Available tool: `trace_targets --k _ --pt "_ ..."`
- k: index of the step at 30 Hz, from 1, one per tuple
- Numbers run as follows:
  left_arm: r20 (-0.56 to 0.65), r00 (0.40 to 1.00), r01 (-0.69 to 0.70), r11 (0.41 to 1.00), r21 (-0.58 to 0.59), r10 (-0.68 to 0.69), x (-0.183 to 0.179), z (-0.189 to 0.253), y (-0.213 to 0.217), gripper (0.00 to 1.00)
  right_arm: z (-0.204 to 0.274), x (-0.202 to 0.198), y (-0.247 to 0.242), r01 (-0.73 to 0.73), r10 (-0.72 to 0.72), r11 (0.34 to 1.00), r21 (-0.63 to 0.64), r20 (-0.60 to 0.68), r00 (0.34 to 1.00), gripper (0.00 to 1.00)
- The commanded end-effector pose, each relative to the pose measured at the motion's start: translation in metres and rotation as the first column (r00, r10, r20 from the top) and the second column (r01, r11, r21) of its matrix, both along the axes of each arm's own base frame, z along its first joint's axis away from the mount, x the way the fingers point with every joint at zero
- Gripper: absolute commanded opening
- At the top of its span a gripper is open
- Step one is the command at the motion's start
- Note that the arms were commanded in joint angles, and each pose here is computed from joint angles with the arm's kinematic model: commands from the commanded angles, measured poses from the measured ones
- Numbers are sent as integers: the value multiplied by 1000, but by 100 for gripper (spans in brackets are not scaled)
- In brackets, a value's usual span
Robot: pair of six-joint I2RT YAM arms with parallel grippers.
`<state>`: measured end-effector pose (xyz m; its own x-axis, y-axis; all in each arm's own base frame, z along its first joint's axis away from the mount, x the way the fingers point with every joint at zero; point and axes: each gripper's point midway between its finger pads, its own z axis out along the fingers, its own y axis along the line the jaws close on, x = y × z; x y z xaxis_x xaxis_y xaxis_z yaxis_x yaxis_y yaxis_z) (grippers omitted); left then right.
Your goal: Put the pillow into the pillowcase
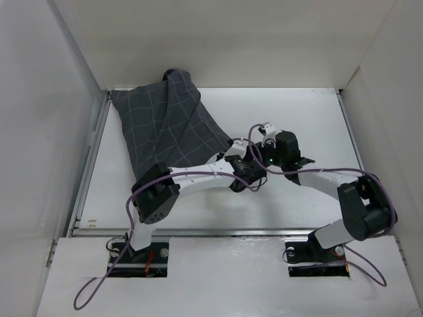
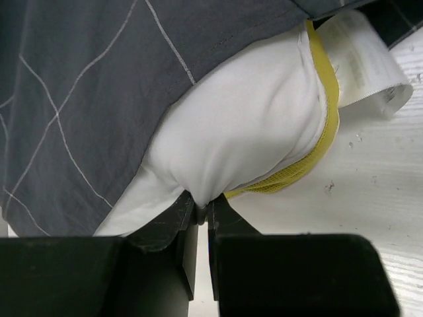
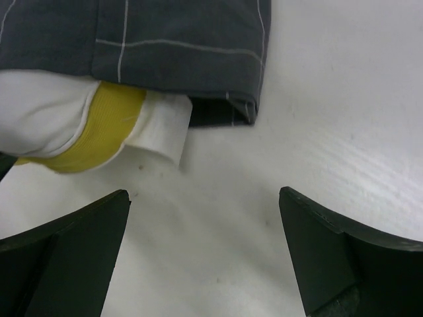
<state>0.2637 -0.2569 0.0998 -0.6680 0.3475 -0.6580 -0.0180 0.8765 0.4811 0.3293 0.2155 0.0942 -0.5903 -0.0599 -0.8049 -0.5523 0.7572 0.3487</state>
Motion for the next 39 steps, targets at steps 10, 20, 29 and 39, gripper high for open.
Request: trace_targets --k 10,20,29,39 --pt "151 989 9 997 -76 3 12 78 8 0 46 99 83 -131 108 990 47 338 935 70" --pt "166 983 -63 993 -102 80 33 72 31 0 74 101 69 -87 54 993 77 351 935 0" --pt "275 858 -304 860 -410 434 123 47 38 0 89 -29 59 -262 227 937 232 165 960 0" --pt "315 661 -431 688 -584 681 158 49 32 0 85 -112 64 -407 415 871 277 30 909 0"
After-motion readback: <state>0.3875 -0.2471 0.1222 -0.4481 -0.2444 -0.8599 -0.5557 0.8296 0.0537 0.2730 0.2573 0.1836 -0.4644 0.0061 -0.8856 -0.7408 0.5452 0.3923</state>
